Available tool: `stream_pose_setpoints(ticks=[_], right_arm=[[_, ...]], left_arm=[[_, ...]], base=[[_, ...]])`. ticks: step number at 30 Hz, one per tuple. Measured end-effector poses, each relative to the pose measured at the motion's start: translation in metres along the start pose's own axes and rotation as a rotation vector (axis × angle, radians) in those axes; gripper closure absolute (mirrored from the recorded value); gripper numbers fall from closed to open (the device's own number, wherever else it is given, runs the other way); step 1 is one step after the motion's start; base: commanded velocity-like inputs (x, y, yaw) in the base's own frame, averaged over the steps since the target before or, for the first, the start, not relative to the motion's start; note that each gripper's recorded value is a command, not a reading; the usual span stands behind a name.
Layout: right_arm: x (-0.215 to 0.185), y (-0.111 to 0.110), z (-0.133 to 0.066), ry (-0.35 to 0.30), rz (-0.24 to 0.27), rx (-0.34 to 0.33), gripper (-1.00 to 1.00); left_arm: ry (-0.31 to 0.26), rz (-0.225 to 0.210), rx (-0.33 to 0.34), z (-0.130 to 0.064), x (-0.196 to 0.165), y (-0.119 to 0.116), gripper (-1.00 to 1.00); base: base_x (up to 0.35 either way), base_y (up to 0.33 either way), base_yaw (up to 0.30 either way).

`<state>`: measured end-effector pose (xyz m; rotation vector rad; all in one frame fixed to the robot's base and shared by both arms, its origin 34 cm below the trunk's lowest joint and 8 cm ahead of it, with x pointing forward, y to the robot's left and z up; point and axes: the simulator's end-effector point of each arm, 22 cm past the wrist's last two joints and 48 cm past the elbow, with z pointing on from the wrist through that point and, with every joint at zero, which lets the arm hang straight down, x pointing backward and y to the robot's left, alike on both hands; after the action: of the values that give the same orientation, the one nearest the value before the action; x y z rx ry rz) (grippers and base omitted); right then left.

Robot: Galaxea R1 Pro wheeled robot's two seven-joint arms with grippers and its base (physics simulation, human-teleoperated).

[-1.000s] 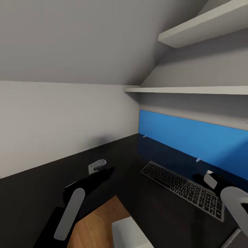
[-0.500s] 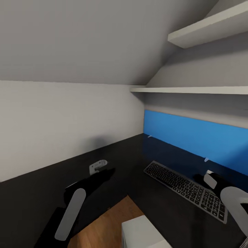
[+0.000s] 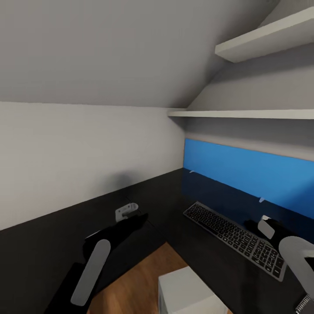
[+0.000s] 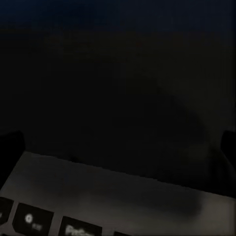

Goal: In the bedroom, organize the workspace by keeping the computer under the desk, ensuring the monitor is on the desk, placing the keyboard on the desk next to the monitor, placing the mouse on the desk next to the keyboard, moving the folder from the swivel chair onto the desk next to the mouse, stacking the notebook on top of the folder with the pen on top of the notebook, and positioning the swivel chair next to the desk.

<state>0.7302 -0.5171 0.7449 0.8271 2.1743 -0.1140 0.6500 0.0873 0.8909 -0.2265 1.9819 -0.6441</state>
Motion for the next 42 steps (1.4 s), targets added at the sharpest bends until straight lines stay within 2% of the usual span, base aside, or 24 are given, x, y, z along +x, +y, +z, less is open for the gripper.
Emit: stream_pose_setpoints(ticks=[15,23,27,30,42], right_arm=[[-0.001,-0.002,0.0,-0.002,0.0,0.0,-1.0],[-0.016,-0.02,-0.001,-0.021,0.016,-0.004,-1.0],[-0.021,-0.023,-0.001,-0.026,0.038,-0.024,-1.0],[-0.022,-0.021,-0.001,-0.024,0.079,-0.04,-1.0],[-0.033,-0.026,-0.003,-0.032,0.141,-0.087,-1.0]], left_arm=[[0.001,0.003,0.001,0.0,0.001,-0.001,-1.0],[0.003,0.003,0.0,0.0,0.001,-0.001,-1.0],[0.003,0.003,0.0,0.0,0.001,-0.001,-1.0],[0.003,0.003,0.001,0.0,0.002,-0.001,-1.0],[0.01,0.001,-0.004,0.002,0.004,0.001,-1.0]], base=[[0.019,0.065,0.0],[0.002,0.005,0.0],[0.0,0.0,0.0],[0.0,0.0,0.0],[-0.001,0.0,0.0]])
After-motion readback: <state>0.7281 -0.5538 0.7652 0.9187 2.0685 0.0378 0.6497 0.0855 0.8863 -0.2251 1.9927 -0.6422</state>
